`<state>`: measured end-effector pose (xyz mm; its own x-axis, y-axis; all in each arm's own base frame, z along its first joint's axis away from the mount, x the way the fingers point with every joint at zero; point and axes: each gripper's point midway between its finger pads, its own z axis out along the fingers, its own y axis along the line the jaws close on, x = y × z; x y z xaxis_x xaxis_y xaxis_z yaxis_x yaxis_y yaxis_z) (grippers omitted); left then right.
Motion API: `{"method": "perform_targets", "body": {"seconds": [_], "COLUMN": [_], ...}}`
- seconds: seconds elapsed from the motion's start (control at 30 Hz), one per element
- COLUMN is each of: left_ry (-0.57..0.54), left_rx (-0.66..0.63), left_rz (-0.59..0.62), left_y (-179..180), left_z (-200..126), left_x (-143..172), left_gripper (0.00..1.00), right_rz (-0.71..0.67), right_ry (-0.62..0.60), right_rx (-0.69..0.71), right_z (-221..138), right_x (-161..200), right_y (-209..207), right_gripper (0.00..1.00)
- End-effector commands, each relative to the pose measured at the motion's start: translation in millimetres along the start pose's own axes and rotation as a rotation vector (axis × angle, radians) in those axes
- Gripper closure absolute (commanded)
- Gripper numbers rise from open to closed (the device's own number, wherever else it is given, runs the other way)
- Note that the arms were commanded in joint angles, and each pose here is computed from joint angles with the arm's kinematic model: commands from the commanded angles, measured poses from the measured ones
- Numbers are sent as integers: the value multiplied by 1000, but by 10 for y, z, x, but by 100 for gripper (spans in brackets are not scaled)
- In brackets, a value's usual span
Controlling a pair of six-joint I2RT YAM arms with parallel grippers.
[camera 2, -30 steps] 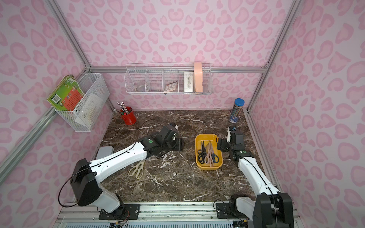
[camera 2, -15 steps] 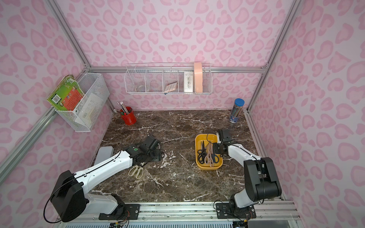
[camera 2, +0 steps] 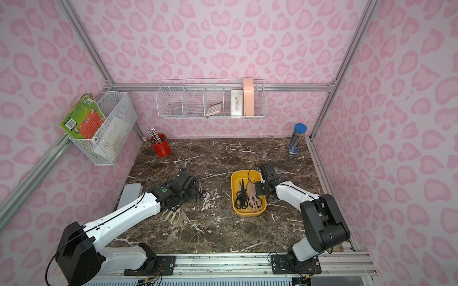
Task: Put the scissors into the storage box
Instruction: Move the storage box to the center of the board.
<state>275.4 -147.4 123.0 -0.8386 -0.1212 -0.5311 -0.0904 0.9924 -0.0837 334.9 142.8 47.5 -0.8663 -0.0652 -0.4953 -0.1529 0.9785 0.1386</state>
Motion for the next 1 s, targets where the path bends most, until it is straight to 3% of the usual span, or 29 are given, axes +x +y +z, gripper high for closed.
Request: {"method": "perform_targets", "body": {"seconds": [0.0, 0.2, 0.33, 0.53, 0.7, 0.77, 0.8, 0.97], "left_ry": [14, 36, 38, 58, 132, 160, 154, 207], "left_rx": [-20, -22, -21, 16, 10, 49, 78, 100], "left_rz": [6, 11, 10, 29, -46, -86, -89, -112], "left_y": [24, 7, -24, -183, -123, -112, -148, -127], "left_z": [64, 153, 168, 214, 356, 432, 458, 631], "left_x": [34, 94, 71, 9, 37, 22, -24, -132], "left_gripper": [34, 44, 44, 42, 53, 65, 65, 63], "right_rz": [89, 83, 68, 65, 51, 25, -7, -246], "right_ry": [29, -1, -7, -19, -146, -214, -252, -353], "right_rx": [-10, -30, -14, -6, 13, 14, 1, -171], "right_z": [22, 5, 6, -96, -536, -742, -832, -977], "right_x": [68, 42, 16, -95, -423, -507, -518, -136], "right_y": [121, 364, 369, 382, 355, 330, 339, 626], "right_gripper": [100, 100, 100, 62, 49, 41, 34, 26]}}
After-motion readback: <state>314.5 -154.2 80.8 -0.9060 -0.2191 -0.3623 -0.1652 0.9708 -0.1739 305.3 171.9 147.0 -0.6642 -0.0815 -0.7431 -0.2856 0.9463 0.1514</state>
